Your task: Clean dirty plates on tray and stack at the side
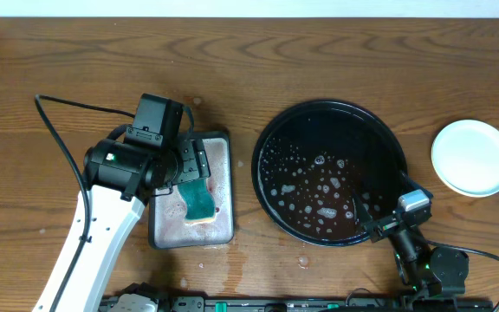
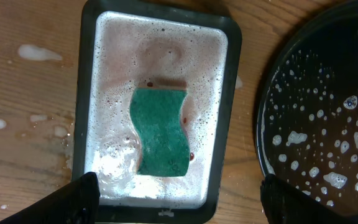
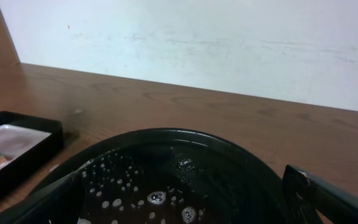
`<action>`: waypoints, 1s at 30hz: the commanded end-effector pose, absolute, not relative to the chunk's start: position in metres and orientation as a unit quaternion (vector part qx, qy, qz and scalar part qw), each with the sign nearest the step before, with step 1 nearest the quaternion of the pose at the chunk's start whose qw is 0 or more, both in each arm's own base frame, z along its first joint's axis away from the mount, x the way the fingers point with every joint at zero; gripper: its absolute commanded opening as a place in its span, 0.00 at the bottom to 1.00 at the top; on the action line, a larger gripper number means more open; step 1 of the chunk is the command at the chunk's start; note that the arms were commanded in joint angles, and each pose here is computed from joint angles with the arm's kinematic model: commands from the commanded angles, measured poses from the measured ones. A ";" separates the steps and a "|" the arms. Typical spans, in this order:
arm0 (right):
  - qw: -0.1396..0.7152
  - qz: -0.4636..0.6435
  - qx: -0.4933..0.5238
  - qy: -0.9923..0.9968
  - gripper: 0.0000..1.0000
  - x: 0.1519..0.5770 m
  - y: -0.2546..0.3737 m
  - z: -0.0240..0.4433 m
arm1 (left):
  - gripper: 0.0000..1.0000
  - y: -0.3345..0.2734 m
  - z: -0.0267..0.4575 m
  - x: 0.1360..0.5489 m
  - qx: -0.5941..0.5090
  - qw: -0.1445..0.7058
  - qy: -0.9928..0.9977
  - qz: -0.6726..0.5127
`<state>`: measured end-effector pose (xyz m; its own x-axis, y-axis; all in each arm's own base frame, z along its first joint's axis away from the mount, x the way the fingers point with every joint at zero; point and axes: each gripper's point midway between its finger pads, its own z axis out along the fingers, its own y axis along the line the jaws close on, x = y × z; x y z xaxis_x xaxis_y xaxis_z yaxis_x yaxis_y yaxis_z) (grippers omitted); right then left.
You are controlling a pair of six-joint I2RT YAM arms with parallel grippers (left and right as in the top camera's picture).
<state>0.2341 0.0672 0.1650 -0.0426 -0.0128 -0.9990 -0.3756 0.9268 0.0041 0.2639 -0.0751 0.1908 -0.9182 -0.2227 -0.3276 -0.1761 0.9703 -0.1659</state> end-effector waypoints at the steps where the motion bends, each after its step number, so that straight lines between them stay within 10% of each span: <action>1: 0.680 0.129 -0.141 0.708 0.99 0.234 0.068 0.164 | 0.83 -0.074 0.193 0.265 -0.105 0.178 0.976 -0.066; 6: 0.680 0.129 -0.141 0.708 0.99 0.234 0.068 0.164 | 0.83 -0.068 0.204 0.260 -0.098 0.203 0.972 -0.062; 16: 0.680 0.129 -0.141 0.708 0.99 0.234 0.068 0.164 | 0.83 -0.013 0.271 0.270 -0.068 0.519 0.849 -0.066; 30: 0.680 0.129 -0.141 0.708 0.99 0.234 0.068 0.164 | 0.83 -0.004 0.188 0.229 -0.083 0.652 0.749 -0.085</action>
<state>0.2345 0.0663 0.1652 -0.0410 -0.0132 -0.9991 -0.3700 0.9290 0.0029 0.2311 -0.0028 0.1935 -0.1683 -0.2234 -0.9601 -0.0261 0.9746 -0.2222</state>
